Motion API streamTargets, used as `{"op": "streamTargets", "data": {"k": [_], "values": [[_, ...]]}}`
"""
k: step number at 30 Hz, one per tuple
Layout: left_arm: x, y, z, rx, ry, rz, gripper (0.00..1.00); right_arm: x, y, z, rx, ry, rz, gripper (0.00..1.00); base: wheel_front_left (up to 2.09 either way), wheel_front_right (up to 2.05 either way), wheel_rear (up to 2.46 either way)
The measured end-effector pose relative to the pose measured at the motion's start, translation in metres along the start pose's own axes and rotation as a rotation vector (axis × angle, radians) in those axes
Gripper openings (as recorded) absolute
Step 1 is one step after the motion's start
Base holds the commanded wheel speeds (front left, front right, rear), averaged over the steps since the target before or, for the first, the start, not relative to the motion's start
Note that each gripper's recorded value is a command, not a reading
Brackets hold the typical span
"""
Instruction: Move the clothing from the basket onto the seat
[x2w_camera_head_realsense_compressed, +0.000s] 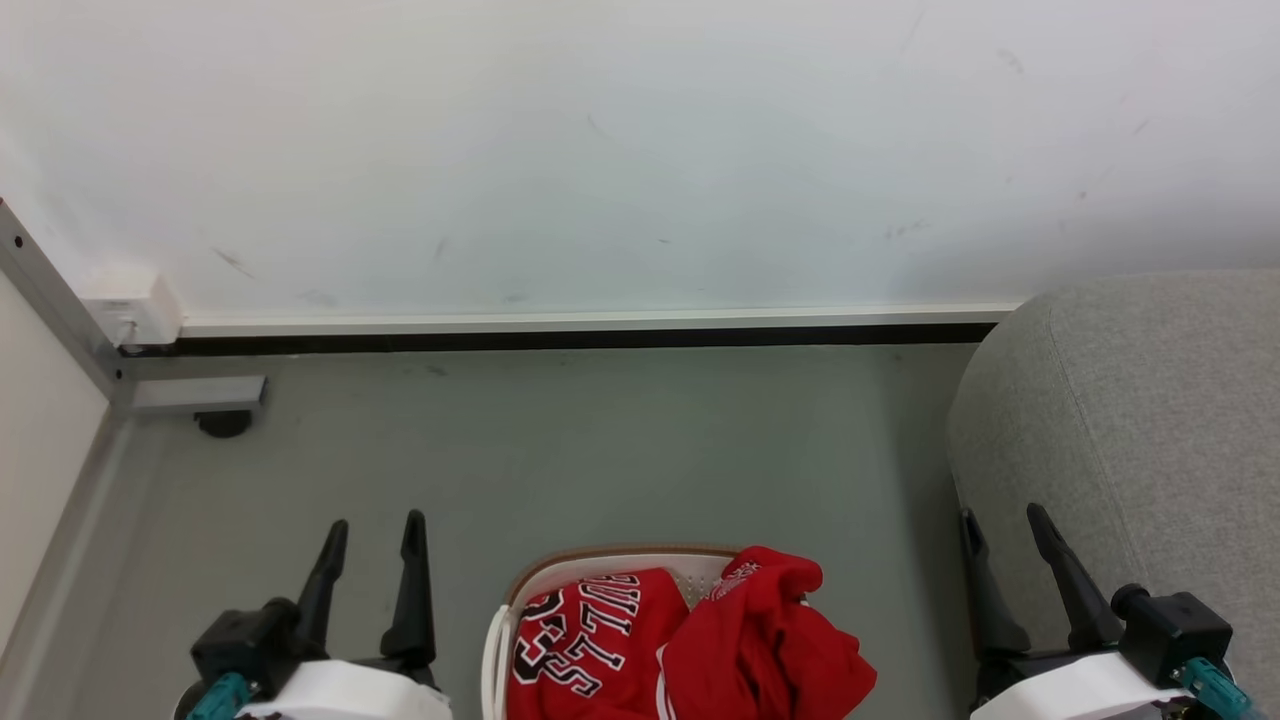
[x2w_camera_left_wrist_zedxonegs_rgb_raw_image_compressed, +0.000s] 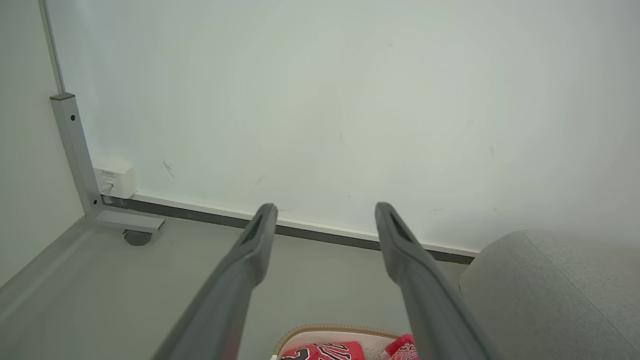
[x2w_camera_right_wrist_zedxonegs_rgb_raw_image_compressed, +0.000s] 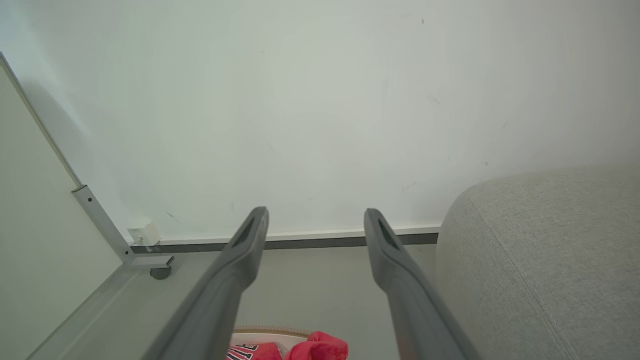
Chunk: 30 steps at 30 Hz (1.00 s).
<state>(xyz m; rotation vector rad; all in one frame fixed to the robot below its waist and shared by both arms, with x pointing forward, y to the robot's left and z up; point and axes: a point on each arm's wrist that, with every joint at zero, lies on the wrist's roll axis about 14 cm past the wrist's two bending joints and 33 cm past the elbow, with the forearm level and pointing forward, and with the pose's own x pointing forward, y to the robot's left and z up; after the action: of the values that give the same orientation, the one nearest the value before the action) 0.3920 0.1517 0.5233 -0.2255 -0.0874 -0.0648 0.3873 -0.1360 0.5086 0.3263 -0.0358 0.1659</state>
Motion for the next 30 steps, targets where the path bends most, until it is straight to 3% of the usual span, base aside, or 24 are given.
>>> {"op": "streamTargets", "data": {"k": [30], "values": [[0.007,-0.012,0.002,0.164,-0.046,-0.059,1.00,0.006,0.011,0.005,-0.191,-0.037,0.063,1.00,0.00,0.00,0.00]]}}
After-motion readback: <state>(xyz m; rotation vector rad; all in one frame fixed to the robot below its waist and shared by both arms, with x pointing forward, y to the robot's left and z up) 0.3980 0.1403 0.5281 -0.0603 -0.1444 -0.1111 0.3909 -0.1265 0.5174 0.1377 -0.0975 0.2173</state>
